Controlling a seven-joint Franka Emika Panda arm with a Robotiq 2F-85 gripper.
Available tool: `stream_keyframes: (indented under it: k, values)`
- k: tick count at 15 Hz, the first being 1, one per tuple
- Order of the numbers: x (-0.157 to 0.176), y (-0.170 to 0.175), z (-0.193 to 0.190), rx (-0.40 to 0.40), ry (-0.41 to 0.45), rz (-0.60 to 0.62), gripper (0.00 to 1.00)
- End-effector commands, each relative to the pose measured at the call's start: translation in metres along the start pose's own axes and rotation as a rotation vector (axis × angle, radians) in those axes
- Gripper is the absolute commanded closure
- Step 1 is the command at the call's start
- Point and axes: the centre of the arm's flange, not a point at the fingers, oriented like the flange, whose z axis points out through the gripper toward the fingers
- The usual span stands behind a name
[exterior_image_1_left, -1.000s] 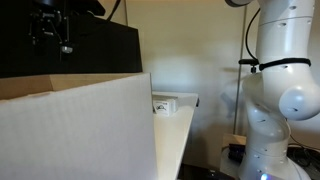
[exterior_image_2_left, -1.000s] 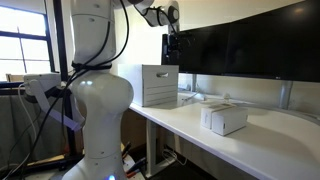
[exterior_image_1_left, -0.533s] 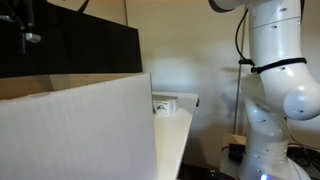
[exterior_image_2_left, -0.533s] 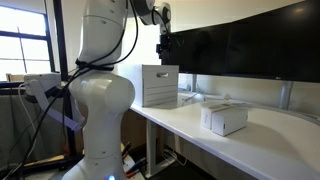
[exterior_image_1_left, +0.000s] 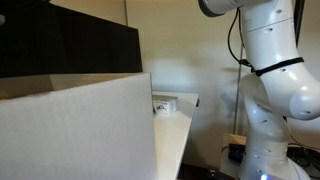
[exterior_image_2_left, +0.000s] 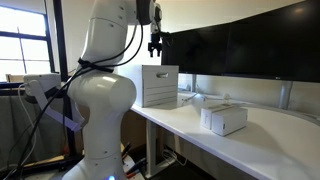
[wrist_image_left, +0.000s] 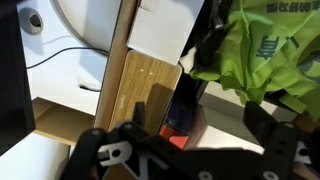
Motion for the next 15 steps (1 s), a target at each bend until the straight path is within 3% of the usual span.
stream_keyframes:
  k: [1,10,15]
  values:
    - [0.014,0.027,0.003,0.027,-0.001,-0.085,0.0]
    - [0.03,0.037,0.011,0.06,-0.011,-0.193,0.0]
    - [0.023,0.031,0.014,0.041,0.006,-0.157,0.0]
